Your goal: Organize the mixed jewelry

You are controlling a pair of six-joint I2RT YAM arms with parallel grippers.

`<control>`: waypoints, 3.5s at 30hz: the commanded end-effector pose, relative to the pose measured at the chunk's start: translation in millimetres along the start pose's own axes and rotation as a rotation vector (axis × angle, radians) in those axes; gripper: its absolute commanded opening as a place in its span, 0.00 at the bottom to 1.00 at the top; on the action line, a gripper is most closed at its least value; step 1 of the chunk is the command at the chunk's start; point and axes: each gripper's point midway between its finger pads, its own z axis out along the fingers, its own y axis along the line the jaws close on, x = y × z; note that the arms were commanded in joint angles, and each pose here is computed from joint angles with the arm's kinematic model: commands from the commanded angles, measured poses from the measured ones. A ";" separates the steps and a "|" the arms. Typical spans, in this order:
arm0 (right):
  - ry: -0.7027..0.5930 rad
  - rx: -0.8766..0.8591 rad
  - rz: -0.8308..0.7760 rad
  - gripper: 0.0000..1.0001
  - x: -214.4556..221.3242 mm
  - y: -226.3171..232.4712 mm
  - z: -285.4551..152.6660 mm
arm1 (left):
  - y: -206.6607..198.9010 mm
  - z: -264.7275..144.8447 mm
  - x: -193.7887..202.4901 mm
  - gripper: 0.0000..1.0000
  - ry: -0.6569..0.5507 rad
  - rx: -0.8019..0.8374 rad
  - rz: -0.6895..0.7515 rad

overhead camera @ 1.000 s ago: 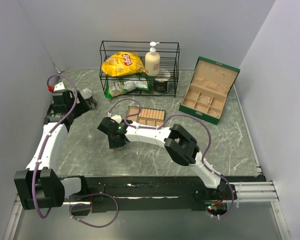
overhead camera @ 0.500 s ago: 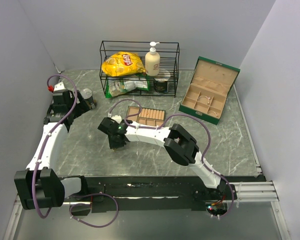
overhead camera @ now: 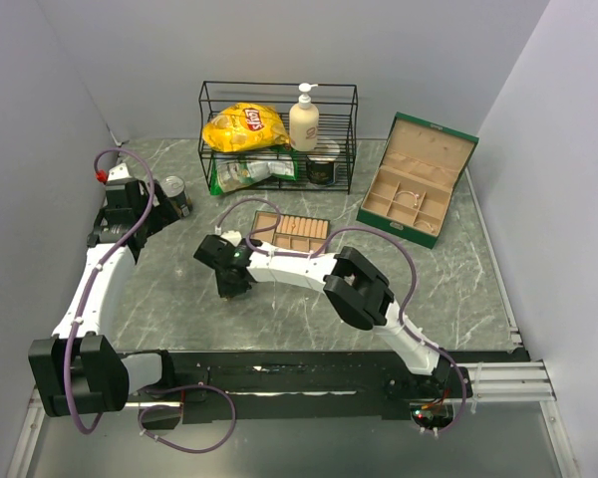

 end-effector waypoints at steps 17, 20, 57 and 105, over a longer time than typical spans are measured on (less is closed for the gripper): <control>0.003 0.167 -0.130 0.21 8.3 -25.6 11.6 | -6.0 -3.2 -15.0 0.96 -0.040 0.027 0.007; -0.003 0.187 -0.150 0.19 9.4 -29.4 11.2 | -8.7 -6.3 -14.8 0.96 -0.052 0.050 0.015; -0.321 -0.175 0.174 0.00 -72.5 -155.7 -134.2 | -182.2 -78.1 91.7 0.98 0.279 0.964 0.128; -0.388 -0.278 0.319 0.00 -82.4 -147.6 -137.8 | -235.9 -81.3 191.7 0.40 0.653 1.014 0.122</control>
